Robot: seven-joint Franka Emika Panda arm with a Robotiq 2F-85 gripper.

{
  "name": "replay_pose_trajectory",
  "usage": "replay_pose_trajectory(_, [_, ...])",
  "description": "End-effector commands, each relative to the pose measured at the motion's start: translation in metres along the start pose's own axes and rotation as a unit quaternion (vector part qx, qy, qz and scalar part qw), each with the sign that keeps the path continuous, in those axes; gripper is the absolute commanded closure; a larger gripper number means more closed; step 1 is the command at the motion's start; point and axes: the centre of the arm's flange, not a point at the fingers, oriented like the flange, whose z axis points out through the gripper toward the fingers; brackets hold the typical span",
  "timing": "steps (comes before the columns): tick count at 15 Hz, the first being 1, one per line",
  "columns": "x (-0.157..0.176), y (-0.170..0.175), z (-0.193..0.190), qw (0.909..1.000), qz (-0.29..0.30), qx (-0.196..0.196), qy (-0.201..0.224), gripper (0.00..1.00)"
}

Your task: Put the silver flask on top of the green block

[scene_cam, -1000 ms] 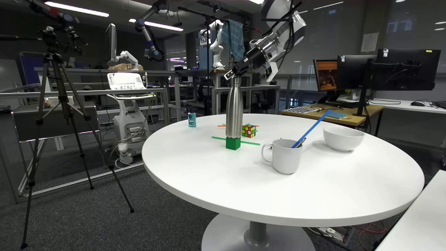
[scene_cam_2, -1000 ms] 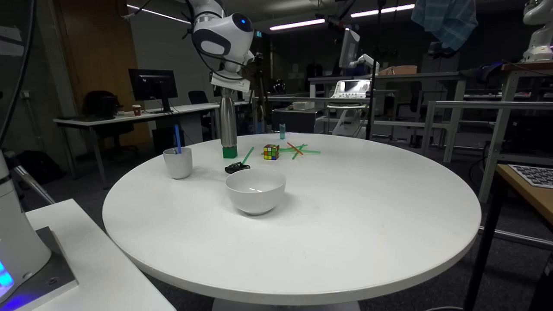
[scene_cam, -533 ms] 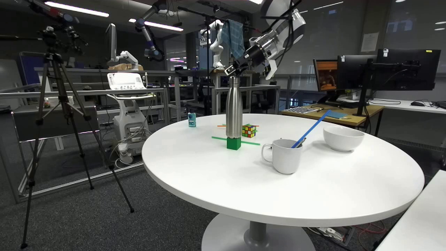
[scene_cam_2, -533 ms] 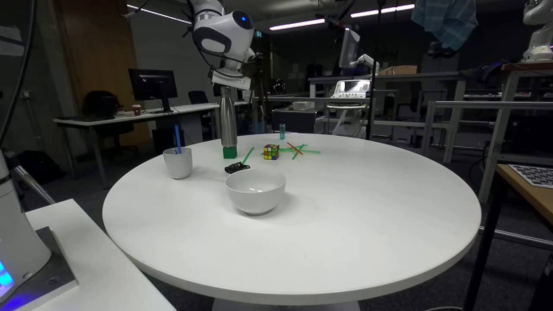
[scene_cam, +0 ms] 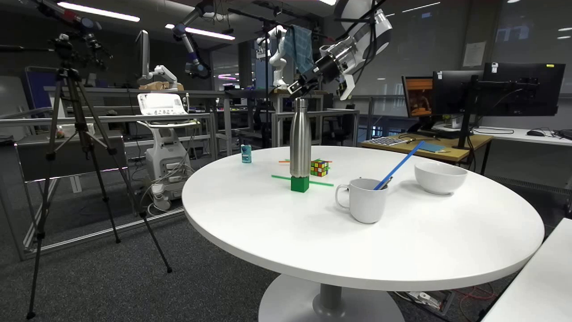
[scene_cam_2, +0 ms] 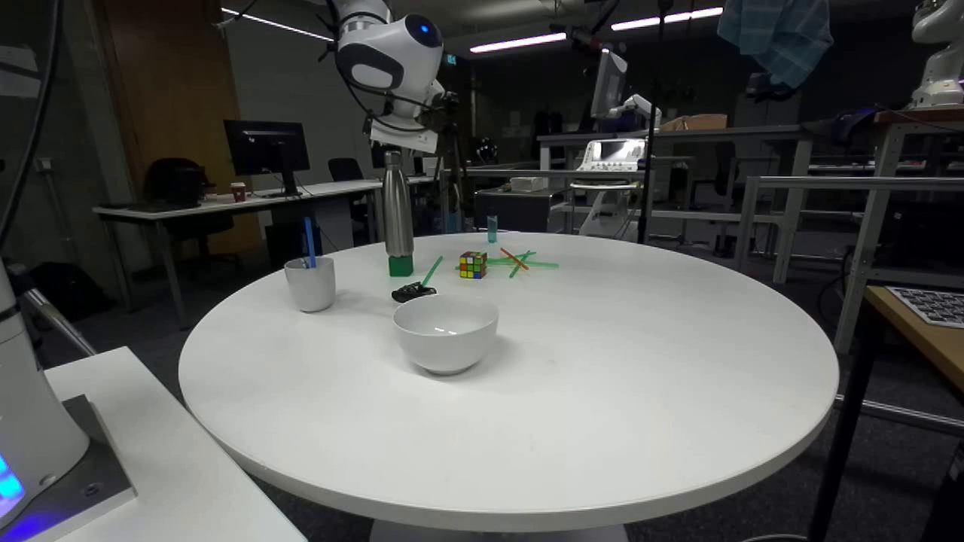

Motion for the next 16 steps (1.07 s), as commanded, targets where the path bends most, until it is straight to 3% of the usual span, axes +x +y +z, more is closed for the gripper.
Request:
replay_pose_trajectory(1, [0.026,-0.013,-0.015,0.9997,-0.011,-0.018,0.014,0.00])
replay_pose_trajectory(10, [0.078,-0.066,-0.050,0.9940,-0.080,-0.059,0.046,0.00])
replay_pose_trajectory(16, [0.092,-0.090,-0.056,0.9903,-0.097,-0.081,0.057,0.00])
